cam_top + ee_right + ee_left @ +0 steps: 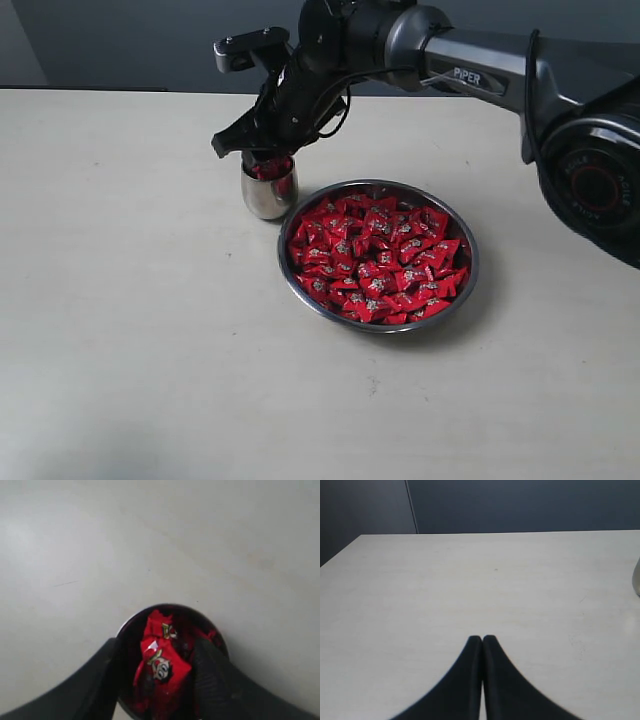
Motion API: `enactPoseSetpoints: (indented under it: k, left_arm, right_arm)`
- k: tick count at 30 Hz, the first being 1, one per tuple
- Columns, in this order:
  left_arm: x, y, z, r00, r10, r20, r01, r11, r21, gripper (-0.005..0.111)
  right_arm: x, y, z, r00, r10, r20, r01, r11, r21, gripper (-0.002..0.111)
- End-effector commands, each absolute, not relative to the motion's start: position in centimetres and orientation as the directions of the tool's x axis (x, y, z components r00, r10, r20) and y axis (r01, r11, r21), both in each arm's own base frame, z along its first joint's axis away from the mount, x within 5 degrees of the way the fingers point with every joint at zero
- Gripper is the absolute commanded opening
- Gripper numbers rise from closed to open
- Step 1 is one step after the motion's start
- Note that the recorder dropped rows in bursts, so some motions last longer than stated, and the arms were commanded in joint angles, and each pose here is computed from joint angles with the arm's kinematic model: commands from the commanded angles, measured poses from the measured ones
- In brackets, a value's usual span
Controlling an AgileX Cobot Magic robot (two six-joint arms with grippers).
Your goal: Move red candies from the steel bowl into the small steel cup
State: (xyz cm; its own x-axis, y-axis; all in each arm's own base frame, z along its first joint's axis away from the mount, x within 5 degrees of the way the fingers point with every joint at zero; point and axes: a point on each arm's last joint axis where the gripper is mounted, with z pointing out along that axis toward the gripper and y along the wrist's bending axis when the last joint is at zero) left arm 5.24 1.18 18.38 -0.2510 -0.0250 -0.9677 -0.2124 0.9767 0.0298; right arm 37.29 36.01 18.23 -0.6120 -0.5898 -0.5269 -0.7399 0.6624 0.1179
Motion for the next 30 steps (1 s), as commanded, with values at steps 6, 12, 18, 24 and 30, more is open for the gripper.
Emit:
enactPoseSetpoints:
  k: [6, 12, 18, 24, 30]
  left_arm:
    - [5.3, 1.1, 18.3, -0.24, -0.029, -0.97, -0.208, 0.978, 0.022, 0.0]
    - [5.3, 1.1, 18.3, -0.24, -0.029, -0.97, -0.208, 0.978, 0.022, 0.0]
    - [5.3, 1.1, 18.3, -0.24, -0.029, -0.97, -0.208, 0.978, 0.022, 0.0]
    - [5.3, 1.1, 18.3, -0.24, -0.029, -0.97, -0.208, 0.978, 0.022, 0.0]
    - [5.3, 1.1, 18.3, -0.24, -0.029, -0.97, -0.208, 0.978, 0.022, 0.0]
  right_arm:
    - [37.4, 35.8, 19.6, -0.591, -0.584, -0.556, -0.745, 0.659, 0.1, 0.043]
    - [37.3, 35.7, 21.0, -0.58, -0.573, -0.579, -0.747, 0.658, 0.097, 0.043]
    - [37.3, 35.3, 22.2, -0.55, -0.586, -0.595, -0.755, 0.653, 0.055, 0.043]
    - [37.1, 35.0, 23.9, -0.527, -0.577, -0.624, -0.757, 0.652, 0.037, 0.034]
    - [37.5, 34.3, 26.2, -0.483, -0.543, -0.687, -0.744, 0.668, -0.005, 0.001]
